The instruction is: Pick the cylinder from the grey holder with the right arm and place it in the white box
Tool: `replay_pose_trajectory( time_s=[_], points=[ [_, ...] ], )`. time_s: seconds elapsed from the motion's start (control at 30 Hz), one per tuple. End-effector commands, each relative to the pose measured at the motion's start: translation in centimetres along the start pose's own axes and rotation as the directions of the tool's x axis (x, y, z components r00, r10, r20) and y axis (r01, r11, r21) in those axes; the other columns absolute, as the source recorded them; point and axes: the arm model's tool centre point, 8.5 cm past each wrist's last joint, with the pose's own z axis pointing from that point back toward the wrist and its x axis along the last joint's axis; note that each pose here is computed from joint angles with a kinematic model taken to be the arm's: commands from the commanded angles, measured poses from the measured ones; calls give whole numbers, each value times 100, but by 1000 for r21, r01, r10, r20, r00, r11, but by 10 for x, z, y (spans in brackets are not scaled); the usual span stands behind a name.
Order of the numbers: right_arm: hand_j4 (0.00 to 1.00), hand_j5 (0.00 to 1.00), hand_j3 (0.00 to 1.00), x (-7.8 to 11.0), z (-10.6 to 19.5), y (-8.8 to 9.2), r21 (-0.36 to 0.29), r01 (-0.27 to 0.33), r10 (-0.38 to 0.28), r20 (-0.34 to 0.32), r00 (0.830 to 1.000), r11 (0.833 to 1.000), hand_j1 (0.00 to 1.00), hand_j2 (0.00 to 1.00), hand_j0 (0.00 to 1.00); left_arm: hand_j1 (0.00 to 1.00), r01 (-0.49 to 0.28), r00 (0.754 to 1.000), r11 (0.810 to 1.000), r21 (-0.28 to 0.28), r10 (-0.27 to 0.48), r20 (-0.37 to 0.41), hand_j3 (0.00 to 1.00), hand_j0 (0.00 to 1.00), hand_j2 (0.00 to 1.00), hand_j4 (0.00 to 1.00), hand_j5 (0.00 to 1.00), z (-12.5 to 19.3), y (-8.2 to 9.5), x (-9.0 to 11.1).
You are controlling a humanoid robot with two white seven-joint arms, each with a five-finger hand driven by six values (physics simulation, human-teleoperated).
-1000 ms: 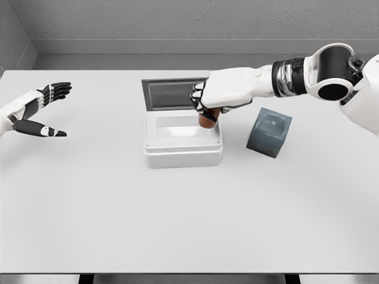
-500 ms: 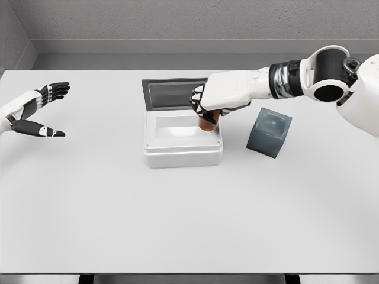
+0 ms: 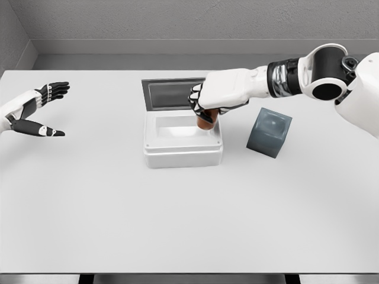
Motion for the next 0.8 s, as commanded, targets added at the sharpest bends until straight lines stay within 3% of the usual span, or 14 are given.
replay_pose_trajectory(
  time_s=[0.0,0.1,0.27,0.43,0.53,0.63,0.7,0.77],
  points=[
    [35,35,35,0,0,-1,-5,4,-4,0,1000,1000,35,35,35,100,-5,1000,1000,6,5,3,100,100,100,100,100,1,1,1],
    [42,42,42,-1,0,-2,-4,1,-1,-3,1000,1000,42,42,42,100,-5,1000,1000,6,5,3,100,100,100,100,100,1,1,1],
    [81,81,81,-2,-4,-3,-7,16,-16,-27,999,1000,81,81,81,100,-5,1000,1000,6,5,3,100,100,100,100,100,1,1,1],
    [98,98,98,1,-3,-11,-20,-3,2,-24,1000,1000,98,98,98,100,-4,1000,1000,6,4,4,100,100,100,100,100,0,1,1],
    [100,100,100,4,22,-32,-78,-62,59,-42,997,995,100,100,100,100,-5,1000,1000,6,5,2,100,100,100,100,100,1,1,0],
    [100,100,100,7,79,-44,-138,-130,115,-110,987,982,100,100,100,100,-4,1000,1000,7,4,2,100,100,100,100,100,1,2,1],
    [100,100,100,-1,125,-43,-207,-69,37,-155,987,976,100,100,100,100,-3,1000,1000,8,3,1,100,100,100,100,100,2,3,1],
    [100,100,100,-5,149,-22,-190,-23,-15,-196,980,982,100,100,100,100,7,1000,1000,6,-7,8,100,100,100,100,100,-1,5,5]
  ],
)
